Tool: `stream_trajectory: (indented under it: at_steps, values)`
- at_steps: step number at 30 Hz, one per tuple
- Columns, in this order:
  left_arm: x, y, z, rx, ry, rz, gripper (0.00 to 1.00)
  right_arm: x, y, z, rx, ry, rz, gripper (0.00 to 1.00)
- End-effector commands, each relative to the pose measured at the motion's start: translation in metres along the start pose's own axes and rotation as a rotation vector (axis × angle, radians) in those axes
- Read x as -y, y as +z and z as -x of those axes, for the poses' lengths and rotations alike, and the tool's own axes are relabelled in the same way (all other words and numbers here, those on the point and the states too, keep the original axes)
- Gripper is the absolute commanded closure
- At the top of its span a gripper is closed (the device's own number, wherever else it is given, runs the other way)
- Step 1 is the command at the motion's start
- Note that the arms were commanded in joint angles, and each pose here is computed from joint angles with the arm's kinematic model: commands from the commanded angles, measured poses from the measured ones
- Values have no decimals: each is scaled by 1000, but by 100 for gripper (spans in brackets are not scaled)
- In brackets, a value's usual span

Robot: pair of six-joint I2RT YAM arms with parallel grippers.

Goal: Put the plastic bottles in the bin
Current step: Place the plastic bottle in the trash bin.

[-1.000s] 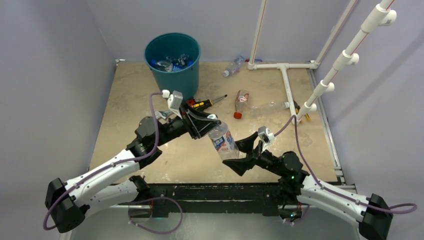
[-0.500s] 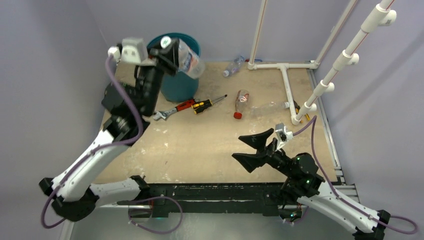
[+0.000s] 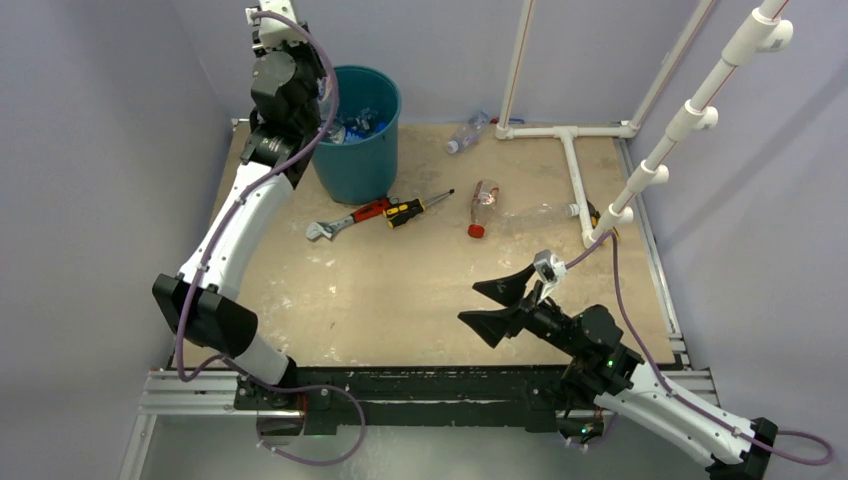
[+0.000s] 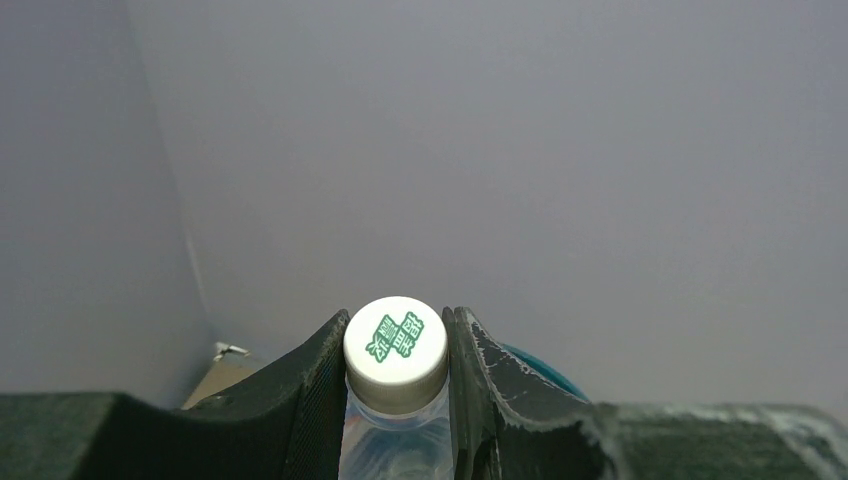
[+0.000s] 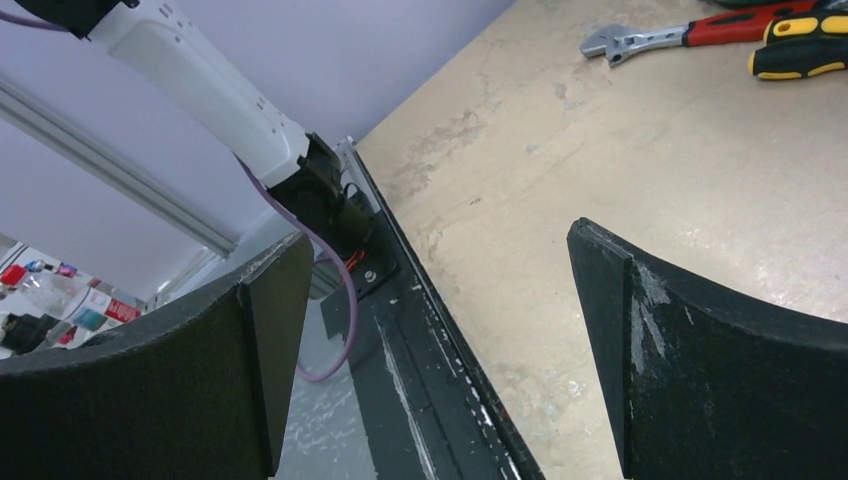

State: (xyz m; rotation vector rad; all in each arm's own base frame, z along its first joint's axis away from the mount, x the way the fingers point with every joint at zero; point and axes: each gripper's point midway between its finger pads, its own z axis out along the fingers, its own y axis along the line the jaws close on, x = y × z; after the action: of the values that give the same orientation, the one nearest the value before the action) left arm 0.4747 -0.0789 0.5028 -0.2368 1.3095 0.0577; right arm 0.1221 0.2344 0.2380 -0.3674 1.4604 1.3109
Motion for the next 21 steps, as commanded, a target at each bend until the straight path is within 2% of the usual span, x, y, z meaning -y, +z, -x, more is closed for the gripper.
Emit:
stream_trajectory:
  at_steps: [1,7,11,15,21]
  values:
    - [-28,17,14,63,-8,108,100,0,-2,1,-2,-3,-3,1]
    - [-21,34,-38,-22,5,82,100,1,1,-5,-23,-4,1,1]
    - [-28,40,-79,-118,29,148,100,3,0,-5,-26,-10,-10,1]
    - [-38,41,-121,-199,70,200,100,4,-2,-3,-21,-13,-18,1]
    - [-40,38,-170,-289,58,192,100,8,-3,-8,-37,-8,-37,1]
